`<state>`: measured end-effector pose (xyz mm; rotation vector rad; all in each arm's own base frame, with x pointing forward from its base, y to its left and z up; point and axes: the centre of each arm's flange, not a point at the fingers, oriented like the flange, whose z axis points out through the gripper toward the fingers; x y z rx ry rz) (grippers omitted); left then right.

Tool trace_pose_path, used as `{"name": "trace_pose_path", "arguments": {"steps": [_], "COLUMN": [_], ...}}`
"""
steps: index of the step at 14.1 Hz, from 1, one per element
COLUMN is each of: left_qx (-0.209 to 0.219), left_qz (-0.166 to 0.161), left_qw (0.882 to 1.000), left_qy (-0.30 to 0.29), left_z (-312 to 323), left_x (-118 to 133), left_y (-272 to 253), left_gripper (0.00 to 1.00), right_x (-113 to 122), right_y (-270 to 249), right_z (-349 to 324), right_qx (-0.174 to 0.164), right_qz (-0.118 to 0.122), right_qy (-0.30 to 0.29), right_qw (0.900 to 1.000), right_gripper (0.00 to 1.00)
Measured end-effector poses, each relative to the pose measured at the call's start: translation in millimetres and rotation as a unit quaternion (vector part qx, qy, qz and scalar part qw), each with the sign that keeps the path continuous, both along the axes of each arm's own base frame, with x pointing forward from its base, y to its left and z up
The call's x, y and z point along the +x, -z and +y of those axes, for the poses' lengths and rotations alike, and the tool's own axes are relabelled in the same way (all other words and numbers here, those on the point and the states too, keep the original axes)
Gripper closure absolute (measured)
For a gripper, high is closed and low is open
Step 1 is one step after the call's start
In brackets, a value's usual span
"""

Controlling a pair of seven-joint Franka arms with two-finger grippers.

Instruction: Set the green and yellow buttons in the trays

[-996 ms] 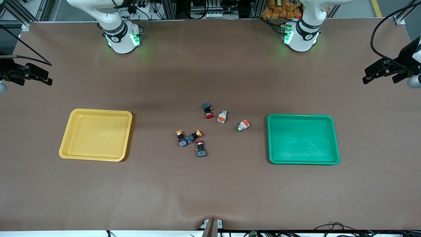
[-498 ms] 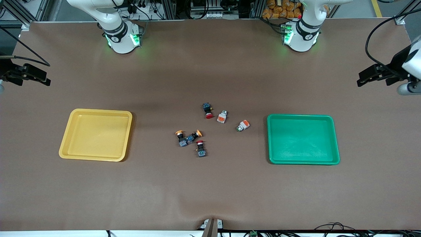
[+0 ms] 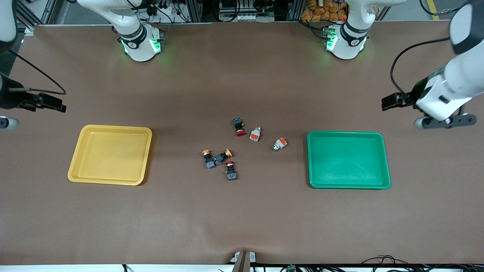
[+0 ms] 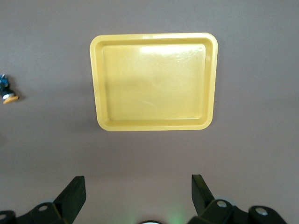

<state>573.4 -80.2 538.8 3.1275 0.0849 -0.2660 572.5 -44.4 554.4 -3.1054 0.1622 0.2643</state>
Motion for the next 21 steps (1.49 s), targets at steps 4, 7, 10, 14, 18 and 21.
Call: {"name": "trace_pose_path", "arguments": {"steps": [4,7,10,14,18,21], "left_qx": [0.0,-0.001,-0.001,0.004,-0.003,-0.012], "left_qz": [0.02,0.022,0.023,0.03,0.023,0.008], "left_qw": [0.999,0.998,0.997,0.996,0.993,0.99], "left_qy": [0.032,0.059,0.078,0.082,0.114,0.141], "left_z": [-43,-79,-106,-151,-211,-238], "left_x": [16,22,24,24,18,15], "left_y": [52,84,106,148,189,212], "left_gripper": [0.0,0.0,0.0,0.0,0.0,0.0], "right_x": [28,54,63,71,68,57], "right_y": [53,121,158,193,232,250], "right_z": [44,94,144,226,295,344], "right_qx": [-0.017,-0.022,-0.003,0.045,0.096,0.097], "right_qz": [0.018,0.029,0.031,-0.019,-0.054,-0.091], "right_qy": [0.068,0.087,0.027,-0.068,-0.123,-0.153], "right_qw": [0.997,0.996,0.999,0.996,0.986,0.979], "right_gripper": [0.0,0.0,0.0,0.0,0.0,0.0]}}
